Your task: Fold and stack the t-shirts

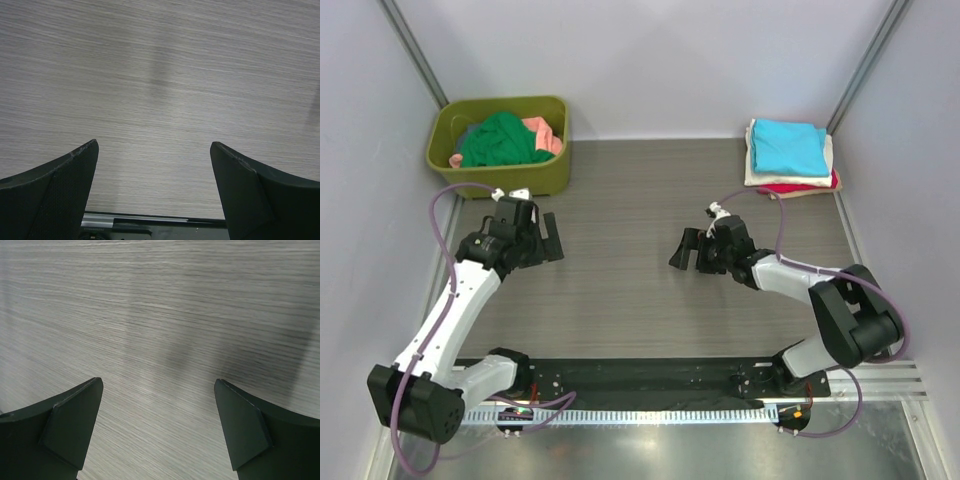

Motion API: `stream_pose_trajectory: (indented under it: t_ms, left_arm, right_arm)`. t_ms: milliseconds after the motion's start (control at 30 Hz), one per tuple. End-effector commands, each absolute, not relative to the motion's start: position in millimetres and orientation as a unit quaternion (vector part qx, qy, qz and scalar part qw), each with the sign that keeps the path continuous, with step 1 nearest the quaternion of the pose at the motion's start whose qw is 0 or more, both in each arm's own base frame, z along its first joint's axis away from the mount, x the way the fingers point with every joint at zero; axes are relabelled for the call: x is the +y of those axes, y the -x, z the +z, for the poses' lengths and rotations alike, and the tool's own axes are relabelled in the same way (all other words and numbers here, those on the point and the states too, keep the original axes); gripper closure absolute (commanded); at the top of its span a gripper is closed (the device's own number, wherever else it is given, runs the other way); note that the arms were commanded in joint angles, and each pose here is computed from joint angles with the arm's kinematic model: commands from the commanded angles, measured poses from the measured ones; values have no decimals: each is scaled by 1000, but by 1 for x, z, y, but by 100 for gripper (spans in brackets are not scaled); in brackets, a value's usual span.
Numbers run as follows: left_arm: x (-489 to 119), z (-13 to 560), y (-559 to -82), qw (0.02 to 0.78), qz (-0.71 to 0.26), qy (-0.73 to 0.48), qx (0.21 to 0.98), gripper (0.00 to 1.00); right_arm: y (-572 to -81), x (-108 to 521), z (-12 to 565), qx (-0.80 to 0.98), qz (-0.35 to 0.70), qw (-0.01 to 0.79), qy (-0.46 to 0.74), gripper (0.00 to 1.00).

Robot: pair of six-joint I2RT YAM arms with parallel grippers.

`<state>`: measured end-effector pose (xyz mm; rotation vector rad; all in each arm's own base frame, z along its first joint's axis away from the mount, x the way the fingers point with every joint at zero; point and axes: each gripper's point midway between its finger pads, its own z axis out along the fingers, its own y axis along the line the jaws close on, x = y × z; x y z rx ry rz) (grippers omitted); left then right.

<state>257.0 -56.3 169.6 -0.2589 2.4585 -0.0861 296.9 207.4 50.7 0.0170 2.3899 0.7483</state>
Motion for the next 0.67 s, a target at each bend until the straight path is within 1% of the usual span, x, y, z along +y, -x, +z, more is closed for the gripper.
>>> stream_pose_trajectory:
  t_ms: [0, 100, 333, 467, 633]
  left_arm:
    - [-59, 180, -270, 345, -34, 94, 933, 7]
    - [-60, 178, -269, 339, -35, 92, 936, 9]
    - [-60, 183, -268, 353, -43, 92, 930, 8]
    - [-60, 185, -267, 355, -44, 91, 929, 8]
    - [-56, 190, -265, 366, -39, 96, 925, 8]
  right_arm:
    - [-320, 237, 85, 876, 330, 351, 15, 0]
    - [-319, 249, 84, 876, 335, 346, 25, 0]
    - [-318, 275, 78, 884, 338, 319, 53, 0]
    - [-317, 288, 81, 884, 336, 317, 69, 0]
    - [-321, 301, 94, 874, 319, 356, 89, 0]
